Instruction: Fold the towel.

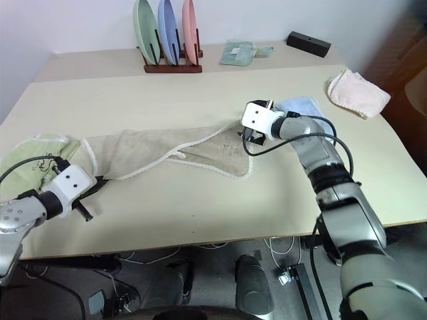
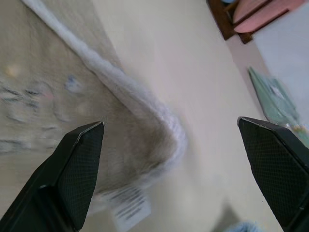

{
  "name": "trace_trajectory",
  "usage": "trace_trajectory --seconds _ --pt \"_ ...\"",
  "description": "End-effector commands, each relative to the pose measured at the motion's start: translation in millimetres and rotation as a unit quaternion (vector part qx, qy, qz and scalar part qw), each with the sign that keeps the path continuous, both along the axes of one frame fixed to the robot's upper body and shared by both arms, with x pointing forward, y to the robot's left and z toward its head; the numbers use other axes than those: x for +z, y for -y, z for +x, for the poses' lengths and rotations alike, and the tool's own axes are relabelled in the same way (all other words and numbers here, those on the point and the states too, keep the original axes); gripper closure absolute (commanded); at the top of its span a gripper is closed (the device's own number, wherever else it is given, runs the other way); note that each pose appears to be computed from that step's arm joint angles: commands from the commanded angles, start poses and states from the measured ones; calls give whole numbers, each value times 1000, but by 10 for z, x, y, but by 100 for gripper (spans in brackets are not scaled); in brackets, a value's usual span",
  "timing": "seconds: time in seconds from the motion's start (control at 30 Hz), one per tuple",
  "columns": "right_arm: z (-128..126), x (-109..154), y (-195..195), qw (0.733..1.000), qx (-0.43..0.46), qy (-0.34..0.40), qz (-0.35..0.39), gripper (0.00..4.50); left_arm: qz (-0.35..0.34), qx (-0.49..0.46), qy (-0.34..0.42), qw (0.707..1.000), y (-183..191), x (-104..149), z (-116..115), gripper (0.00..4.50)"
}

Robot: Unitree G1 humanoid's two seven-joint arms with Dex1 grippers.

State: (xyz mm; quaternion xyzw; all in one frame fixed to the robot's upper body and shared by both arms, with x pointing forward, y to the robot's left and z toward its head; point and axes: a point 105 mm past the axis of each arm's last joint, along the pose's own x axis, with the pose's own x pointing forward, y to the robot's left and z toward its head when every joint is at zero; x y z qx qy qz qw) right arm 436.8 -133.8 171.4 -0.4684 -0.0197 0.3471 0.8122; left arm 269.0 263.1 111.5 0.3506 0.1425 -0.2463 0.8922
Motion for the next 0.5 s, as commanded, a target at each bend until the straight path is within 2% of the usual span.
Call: trace_trajectory --seconds 0.03,0.3,0.4,0.47,0.5 --pt "89 83 -115 999 20 23 -28 0 -3 4 14 1000 -39 104 -62 445" --pt "178 -20 -250 997 19 3 -70 0 5 13 -15 1000 -102 -46 -238 445" --pt "188 -52 -254 997 16 3 -79 87 4 15 -17 1000 -110 -66 -273 450" --pt "196 -71 -249 996 13 7 -89 173 5 17 -21 1000 -118 -87 -302 450" --pt "199 -83 -242 995 12 11 -98 232 5 17 -22 1000 -121 -96 -313 450"
